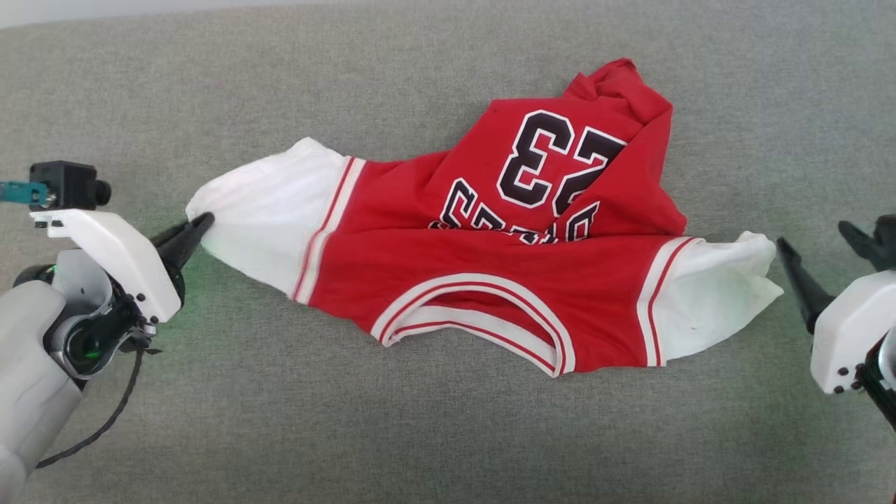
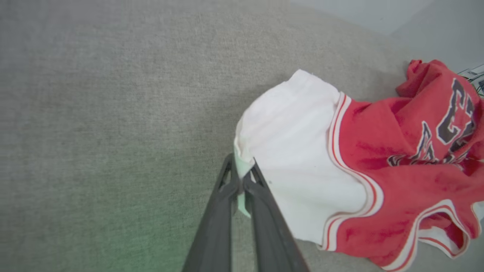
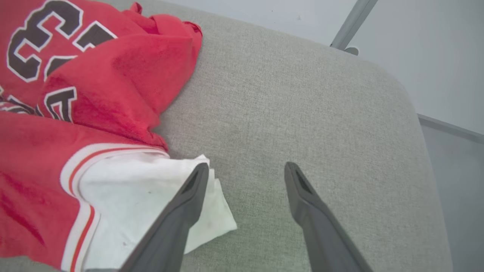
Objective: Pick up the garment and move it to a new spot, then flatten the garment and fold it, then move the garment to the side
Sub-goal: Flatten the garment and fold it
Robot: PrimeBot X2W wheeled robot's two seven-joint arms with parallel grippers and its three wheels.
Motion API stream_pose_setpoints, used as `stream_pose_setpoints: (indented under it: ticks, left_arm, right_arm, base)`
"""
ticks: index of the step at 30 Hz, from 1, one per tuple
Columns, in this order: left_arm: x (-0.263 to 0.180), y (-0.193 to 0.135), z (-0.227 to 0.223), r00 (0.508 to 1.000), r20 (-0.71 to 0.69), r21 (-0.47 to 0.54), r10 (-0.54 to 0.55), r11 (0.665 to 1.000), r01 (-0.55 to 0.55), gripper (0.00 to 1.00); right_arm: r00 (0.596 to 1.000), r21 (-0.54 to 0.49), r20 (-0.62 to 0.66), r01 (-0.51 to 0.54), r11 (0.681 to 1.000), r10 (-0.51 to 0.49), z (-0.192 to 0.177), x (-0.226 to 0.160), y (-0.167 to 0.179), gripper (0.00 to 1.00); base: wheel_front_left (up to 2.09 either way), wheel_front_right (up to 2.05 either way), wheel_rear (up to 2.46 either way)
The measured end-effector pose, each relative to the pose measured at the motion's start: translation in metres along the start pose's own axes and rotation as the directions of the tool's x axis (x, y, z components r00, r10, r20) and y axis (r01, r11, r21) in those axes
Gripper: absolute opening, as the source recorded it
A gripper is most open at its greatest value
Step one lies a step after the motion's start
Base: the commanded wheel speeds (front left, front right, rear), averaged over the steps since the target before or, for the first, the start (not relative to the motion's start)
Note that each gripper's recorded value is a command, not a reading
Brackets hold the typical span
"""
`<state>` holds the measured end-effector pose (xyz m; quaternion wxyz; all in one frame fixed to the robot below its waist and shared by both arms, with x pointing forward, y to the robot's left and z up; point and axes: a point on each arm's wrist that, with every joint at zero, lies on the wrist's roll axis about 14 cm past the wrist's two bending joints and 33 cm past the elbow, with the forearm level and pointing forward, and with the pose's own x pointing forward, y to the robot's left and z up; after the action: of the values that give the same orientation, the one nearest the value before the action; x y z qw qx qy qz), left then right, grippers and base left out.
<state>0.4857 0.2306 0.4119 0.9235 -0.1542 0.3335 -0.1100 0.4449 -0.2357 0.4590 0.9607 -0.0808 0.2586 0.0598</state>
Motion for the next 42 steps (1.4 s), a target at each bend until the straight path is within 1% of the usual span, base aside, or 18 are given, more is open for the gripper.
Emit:
stream_pose_setpoints:
  ticks: [4, 6, 8, 10, 11, 13, 16, 20, 22, 23, 27, 29, 34, 35, 36, 37, 38, 42]
  left_arm:
    - [-0.008, 0.009, 0.004, 0.996, 0.084, 0.068, 0.026, 0.997, -0.032, 1.0]
    - [-0.013, 0.015, 0.008, 0.986, 0.159, 0.078, 0.041, 0.996, -0.054, 1.0]
    - [-0.018, 0.019, 0.008, 0.974, 0.22, 0.08, 0.05, 0.994, -0.07, 1.0]
    - [-0.022, 0.022, 0.002, 0.967, 0.245, 0.086, 0.063, 0.992, -0.087, 1.0]
    - [-0.022, 0.022, 0.002, 0.967, 0.245, 0.086, 0.063, 0.992, -0.087, 1.0]
    - [-0.025, 0.024, -0.001, 0.961, 0.265, 0.087, 0.084, 0.99, -0.111, 1.0]
    - [-0.034, 0.015, 0.022, 0.924, 0.374, 0.093, 0.084, 0.988, -0.127, 1.0]
    - [-0.053, 0.012, 0.009, 0.885, 0.451, 0.064, 0.116, 0.985, -0.162, 1.0]
    - [-0.066, 0.012, 0.003, 0.863, 0.487, 0.074, 0.138, 0.977, -0.198, 1.0]
    - [-0.077, 0.01, -0.003, 0.843, 0.516, 0.078, 0.151, 0.972, -0.222, 1.0]
    - [-0.094, 0.007, -0.018, 0.818, 0.547, 0.082, 0.178, 0.961, -0.265, 1.0]
    - [-0.099, 0.007, -0.021, 0.807, 0.561, 0.088, 0.186, 0.956, -0.282, 1.0]
    - [-0.104, 0.008, -0.028, 0.8, 0.568, 0.1, 0.196, 0.948, -0.303, 1.0]
    - [-0.103, 0.007, -0.028, 0.8, 0.568, 0.104, 0.193, 0.947, -0.303, 1.0]
    - [-0.103, 0.008, -0.028, 0.803, 0.565, 0.114, 0.189, 0.946, -0.303, 1.0]
    - [-0.102, 0.008, -0.028, 0.805, 0.564, 0.119, 0.186, 0.946, -0.303, 1.0]
    - [-0.102, 0.009, -0.027, 0.805, 0.565, 0.123, 0.183, 0.946, -0.301, 1.0]
    - [-0.09, 0.004, -0.016, 0.827, 0.55, 0.188, 0.118, 0.947, -0.26, 1.0]
  right_arm:
    - [0.997, -0.07, -0.069, -0.035, 0.997, 0.03, -0.011, -0.009, 0.006, 1.0]
    - [0.99, -0.089, -0.127, -0.08, 0.993, 0.068, -0.022, -0.015, 0.017, 1.0]
    - [0.976, -0.105, -0.193, -0.126, 0.987, 0.104, -0.036, -0.022, 0.026, 1.0]
    - [0.961, -0.141, -0.247, -0.16, 0.977, 0.122, -0.044, -0.029, 0.031, 1.0]
    - [0.961, -0.141, -0.247, -0.16, 0.977, 0.122, -0.044, -0.029, 0.031, 1.0]
    - [0.945, -0.158, -0.294, -0.199, 0.967, 0.146, -0.052, -0.033, 0.038, 1.0]
    - [0.922, -0.179, -0.337, -0.259, 0.949, 0.188, -0.059, -0.036, 0.051, 1.0]
    - [0.898, -0.202, -0.379, -0.317, 0.927, 0.225, -0.063, -0.032, 0.064, 1.0]
    - [0.887, -0.215, -0.397, -0.339, 0.916, 0.235, -0.065, -0.028, 0.069, 1.0]
    - [0.88, -0.244, -0.414, -0.355, 0.903, 0.234, -0.066, -0.023, 0.069, 1.0]
    - [0.853, -0.266, -0.467, -0.388, 0.882, 0.235, -0.076, -0.011, 0.072, 1.0]
    - [0.846, -0.277, -0.484, -0.392, 0.877, 0.225, -0.08, -0.004, 0.068, 1.0]
    - [0.831, -0.292, -0.513, -0.406, 0.866, 0.216, -0.088, 0.013, 0.066, 1.0]
    - [0.826, -0.29, -0.52, -0.412, 0.864, 0.219, -0.091, 0.015, 0.068, 0.79]
    - [0.823, -0.291, -0.525, -0.416, 0.861, 0.22, -0.093, 0.017, 0.068, 0.49]
    - [0.822, -0.291, -0.526, -0.417, 0.861, 0.221, -0.093, 0.019, 0.069, 0.44]
    - [0.823, -0.285, -0.524, -0.414, 0.864, 0.222, -0.093, 0.02, 0.069, 0.0]
    - [0.827, -0.272, -0.518, -0.404, 0.873, 0.221, -0.092, 0.023, 0.07, 0.0]
  base:
    - [0.0, 0.0, 0.0]
    - [0.0, 0.0, 0.0]
    - [0.0, 0.0, 0.0]
    - [0.0, 0.0, 0.0]
    - [0.0, 0.0, 0.0]
    - [0.0, 0.0, 0.0]
    - [0.0, 0.0, 0.0]
    - [0.0, 0.0, 0.0]
    - [0.0, 0.0, 0.0]
    - [0.0, 0.0, 0.0]
    - [0.0, 0.0, 0.0]
    - [0.0, 0.0, 0.0]
    - [0.0, 0.0, 0.0]
    - [0.0, 0.0, 0.0]
    - [0.0, 0.0, 0.0]
    - [0.0, 0.0, 0.0]
    - [0.0, 0.0, 0.0]
    - [0.0, 0.0, 0.0]
